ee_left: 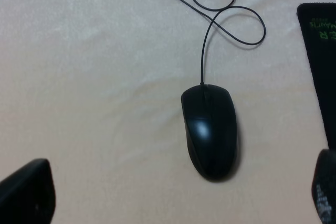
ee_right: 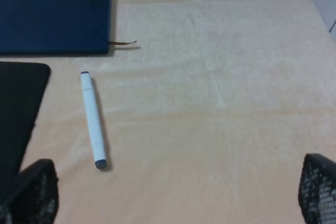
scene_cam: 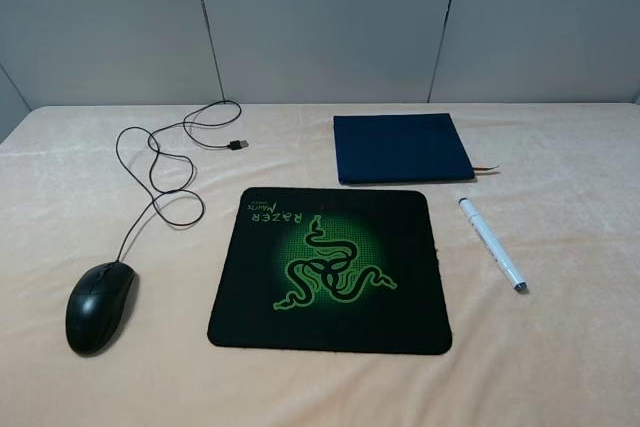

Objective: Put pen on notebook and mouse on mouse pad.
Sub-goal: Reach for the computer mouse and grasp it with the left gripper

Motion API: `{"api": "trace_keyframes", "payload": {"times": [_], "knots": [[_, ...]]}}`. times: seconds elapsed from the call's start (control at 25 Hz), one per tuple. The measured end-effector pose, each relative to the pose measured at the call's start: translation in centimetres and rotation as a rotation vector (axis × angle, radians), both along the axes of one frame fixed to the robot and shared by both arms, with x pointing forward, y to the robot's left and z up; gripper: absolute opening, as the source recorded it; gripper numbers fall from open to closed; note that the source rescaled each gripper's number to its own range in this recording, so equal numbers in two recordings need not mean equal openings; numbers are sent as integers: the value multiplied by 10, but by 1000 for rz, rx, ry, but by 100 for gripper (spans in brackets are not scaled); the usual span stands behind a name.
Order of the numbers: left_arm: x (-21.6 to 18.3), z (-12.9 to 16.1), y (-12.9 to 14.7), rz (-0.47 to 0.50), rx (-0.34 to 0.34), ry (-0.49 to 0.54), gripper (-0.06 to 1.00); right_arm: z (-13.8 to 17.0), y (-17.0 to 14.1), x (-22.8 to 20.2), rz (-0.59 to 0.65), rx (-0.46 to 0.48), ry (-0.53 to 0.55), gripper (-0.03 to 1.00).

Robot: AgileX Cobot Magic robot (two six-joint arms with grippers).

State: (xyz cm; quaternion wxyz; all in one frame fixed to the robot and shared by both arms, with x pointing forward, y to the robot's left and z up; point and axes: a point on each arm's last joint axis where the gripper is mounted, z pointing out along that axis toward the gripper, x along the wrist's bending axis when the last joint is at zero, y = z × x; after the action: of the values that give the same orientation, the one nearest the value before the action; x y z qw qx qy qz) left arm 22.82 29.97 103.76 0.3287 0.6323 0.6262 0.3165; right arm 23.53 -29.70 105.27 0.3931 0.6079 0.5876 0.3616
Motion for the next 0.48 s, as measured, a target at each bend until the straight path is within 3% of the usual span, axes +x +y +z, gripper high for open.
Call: {"api": "trace_keyframes", "payload": {"times": [0.48], "knots": [[0, 0, 0, 0, 0, 0, 96, 0, 0, 0, 0, 0, 0, 100]]}}
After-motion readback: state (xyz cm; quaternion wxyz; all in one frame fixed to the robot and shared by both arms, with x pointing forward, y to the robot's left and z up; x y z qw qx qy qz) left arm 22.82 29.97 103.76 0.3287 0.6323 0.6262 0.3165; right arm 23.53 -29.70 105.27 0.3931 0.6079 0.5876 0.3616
